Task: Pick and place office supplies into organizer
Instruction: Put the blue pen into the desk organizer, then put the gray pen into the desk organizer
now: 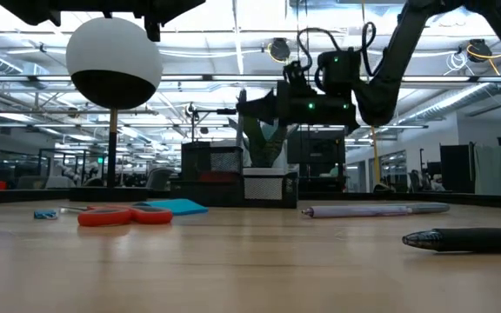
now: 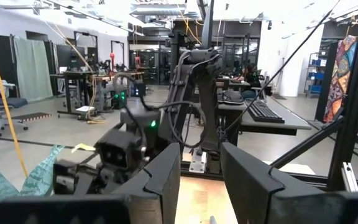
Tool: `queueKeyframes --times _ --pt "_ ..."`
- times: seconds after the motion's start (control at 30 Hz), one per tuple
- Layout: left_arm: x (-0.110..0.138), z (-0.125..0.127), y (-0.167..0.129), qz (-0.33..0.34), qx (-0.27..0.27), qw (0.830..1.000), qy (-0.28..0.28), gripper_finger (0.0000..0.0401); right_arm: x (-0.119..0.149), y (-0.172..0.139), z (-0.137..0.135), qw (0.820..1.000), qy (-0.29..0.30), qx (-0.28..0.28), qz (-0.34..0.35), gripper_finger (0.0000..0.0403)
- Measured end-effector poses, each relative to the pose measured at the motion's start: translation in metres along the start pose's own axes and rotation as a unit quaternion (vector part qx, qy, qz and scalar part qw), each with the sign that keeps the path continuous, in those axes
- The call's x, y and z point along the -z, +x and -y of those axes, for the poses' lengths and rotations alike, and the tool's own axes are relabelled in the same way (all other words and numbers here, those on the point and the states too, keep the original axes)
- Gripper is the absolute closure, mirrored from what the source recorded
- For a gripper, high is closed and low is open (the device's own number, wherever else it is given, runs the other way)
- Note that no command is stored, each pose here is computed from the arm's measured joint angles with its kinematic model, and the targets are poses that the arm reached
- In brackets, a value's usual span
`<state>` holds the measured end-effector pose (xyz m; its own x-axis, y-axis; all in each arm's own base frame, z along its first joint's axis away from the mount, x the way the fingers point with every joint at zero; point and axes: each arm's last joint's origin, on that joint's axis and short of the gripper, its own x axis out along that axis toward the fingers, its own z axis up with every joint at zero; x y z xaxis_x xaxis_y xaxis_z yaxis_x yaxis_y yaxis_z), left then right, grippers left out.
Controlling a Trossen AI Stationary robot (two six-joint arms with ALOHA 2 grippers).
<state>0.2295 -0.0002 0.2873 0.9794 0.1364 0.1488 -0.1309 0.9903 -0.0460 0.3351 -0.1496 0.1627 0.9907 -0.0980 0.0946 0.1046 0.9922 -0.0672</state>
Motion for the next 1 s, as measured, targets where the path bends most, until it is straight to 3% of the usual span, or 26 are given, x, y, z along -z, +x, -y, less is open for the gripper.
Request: queueKeyframes --times 0.23,0.67,1.0 --pt "0.0 0.0 0.0 0.0 0.0 1.0 0.0 0.0277 0.014 0.0 0.0 1.0 0.021 0.001 -0.018 0.0348" --pt "0.0 0.0 0.0 0.0 0.0 1.0 0.0 0.0277 0.014 0.0 0.001 0.999 0.042 0.017 -0.02 0.0292" --pt "0.0 0.0 0.0 0.0 0.001 1.0 0.0 0.0277 -0.019 0.0 -0.01 1.0 0.011 -0.015 -0.011 0.0269"
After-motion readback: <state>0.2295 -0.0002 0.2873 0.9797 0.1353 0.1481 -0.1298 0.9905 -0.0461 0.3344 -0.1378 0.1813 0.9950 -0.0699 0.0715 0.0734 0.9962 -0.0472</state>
